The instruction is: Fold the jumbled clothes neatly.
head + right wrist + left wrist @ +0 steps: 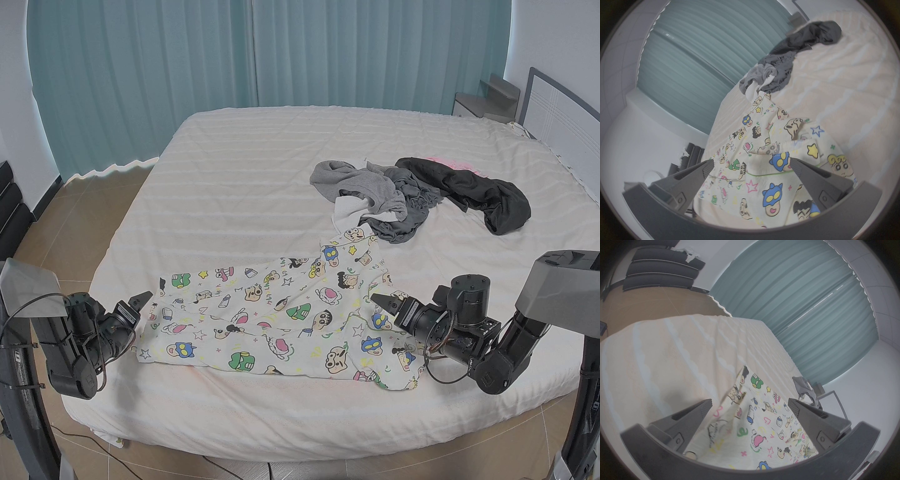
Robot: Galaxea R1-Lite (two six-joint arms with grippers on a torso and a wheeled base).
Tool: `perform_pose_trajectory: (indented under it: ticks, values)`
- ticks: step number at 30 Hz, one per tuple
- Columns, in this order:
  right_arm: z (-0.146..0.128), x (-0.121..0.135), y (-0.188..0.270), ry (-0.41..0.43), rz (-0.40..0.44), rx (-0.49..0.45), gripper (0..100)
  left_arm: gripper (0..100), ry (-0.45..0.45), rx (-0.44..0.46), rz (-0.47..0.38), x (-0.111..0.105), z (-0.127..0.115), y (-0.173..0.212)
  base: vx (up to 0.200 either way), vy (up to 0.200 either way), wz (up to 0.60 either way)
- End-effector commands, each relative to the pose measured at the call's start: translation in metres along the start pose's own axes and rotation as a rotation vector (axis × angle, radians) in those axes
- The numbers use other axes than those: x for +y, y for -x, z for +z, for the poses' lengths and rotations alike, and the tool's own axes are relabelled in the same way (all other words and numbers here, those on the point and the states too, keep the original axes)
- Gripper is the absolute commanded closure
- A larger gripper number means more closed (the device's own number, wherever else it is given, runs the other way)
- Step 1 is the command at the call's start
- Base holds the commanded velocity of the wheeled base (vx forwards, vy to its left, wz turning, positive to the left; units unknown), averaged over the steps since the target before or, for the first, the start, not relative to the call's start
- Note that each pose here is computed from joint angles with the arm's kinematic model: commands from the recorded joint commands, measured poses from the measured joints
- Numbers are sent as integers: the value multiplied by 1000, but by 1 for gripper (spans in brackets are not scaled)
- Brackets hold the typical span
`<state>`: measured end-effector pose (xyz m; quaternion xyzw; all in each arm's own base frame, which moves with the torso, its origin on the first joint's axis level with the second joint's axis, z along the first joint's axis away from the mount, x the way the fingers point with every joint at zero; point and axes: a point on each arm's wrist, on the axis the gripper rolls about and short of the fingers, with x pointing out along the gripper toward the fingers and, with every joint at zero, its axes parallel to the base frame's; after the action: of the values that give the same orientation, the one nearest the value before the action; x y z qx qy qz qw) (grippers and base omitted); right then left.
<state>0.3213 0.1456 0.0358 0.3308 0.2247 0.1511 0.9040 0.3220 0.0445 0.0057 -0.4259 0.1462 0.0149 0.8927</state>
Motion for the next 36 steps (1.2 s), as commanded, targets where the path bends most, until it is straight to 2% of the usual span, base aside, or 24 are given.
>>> perform_pose_trajectory:
  ticks: [1,2,3,4,5,9,11,14,24,29,36]
  values:
    - [8,-5,1,-111,27,31,0,0,23,-62,22,9,20,11,0,0,0]
    - [8,-5,1,-111,27,31,0,0,23,-62,22,9,20,11,0,0,0]
    - [14,-11,3,-165,31,66,0,0,27,-67,26,12,22,11,0,0,0]
    - [14,-11,3,-165,31,66,0,0,27,-67,26,12,22,11,0,0,0]
    - [20,-17,5,-207,23,102,0,0,29,-58,27,13,21,11,0,0,0]
    - [48,-32,2,-225,-10,47,0,0,30,-44,29,14,19,11,0,0,0]
    - [54,-41,4,-185,-45,47,0,0,31,-41,30,15,18,11,0,0,0]
    - [50,-59,3,-95,-76,99,0,0,34,-36,35,16,17,11,0,0,0]
    - [37,-70,-1,-63,27,243,0,0,37,-22,46,21,13,9,0,0,0]
    - [36,-67,-9,-17,63,255,0,0,37,-21,45,20,12,9,0,0,0]
    - [34,-66,-17,-10,73,259,0,0,37,-17,50,22,11,8,0,0,0]
